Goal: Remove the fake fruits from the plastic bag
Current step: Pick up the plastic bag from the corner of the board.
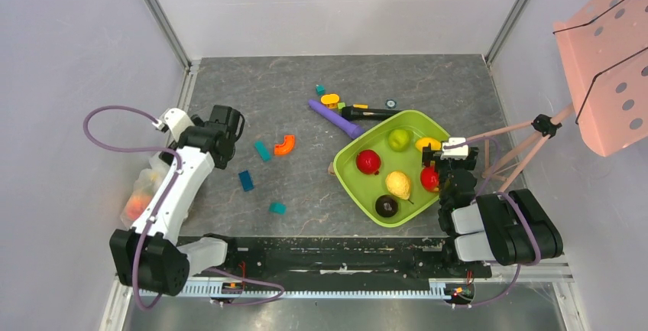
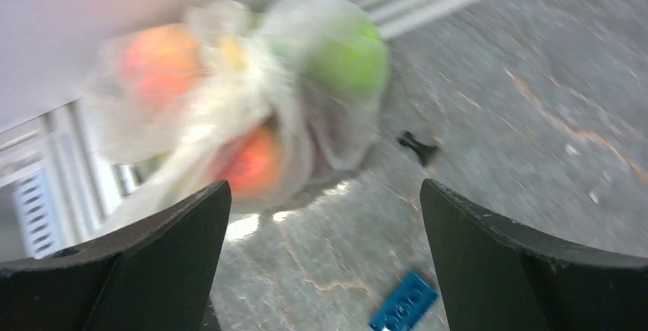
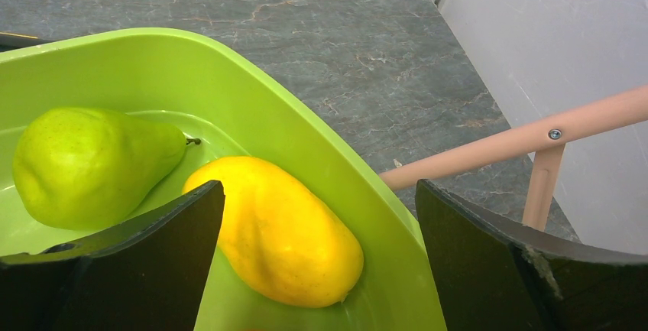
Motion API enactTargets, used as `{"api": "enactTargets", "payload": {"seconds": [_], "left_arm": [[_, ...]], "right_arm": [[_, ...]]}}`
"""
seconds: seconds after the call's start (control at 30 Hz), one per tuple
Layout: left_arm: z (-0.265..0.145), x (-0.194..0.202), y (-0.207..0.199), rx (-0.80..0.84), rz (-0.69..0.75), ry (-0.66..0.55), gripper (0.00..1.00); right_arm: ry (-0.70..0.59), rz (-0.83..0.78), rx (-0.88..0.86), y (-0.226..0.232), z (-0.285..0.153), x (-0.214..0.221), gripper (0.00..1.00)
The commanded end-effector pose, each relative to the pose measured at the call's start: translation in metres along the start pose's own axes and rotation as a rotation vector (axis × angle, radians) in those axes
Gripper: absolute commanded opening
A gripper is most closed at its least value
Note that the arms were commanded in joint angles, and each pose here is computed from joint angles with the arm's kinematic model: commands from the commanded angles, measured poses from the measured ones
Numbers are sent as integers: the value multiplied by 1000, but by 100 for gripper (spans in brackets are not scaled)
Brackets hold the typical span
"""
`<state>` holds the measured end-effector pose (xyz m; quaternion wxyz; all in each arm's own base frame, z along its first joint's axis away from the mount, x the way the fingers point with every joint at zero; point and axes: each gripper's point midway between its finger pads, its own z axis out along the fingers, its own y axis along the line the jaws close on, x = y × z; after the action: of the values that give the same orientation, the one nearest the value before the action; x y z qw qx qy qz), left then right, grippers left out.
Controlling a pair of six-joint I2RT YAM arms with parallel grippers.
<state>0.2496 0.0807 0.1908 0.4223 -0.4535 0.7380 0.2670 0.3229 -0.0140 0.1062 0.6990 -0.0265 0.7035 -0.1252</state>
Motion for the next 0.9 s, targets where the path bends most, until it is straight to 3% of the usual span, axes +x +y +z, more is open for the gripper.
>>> {"api": "enactTargets", "payload": {"seconds": [0.0,0.1,0.47,0.63,0.87], "left_arm": [[-10,-52,52,-239,-79,-242,100],[-12,-59,58,-302,-57,-262,100],[20,-19,73,-451,-2,-212,100],[39,-1,71,-509,48,-143,100],[64,14,80,-553,12,-83,100]], "right_arm": [[46,-6,-11,-2,-24,22,98],[45,-5,-10,-2,-24,22,98],[46,-6,-11,-2,-25,23,98],[43,-5,-9,-2,-24,22,98],[45,-4,-7,-3,-25,22,98]]}}
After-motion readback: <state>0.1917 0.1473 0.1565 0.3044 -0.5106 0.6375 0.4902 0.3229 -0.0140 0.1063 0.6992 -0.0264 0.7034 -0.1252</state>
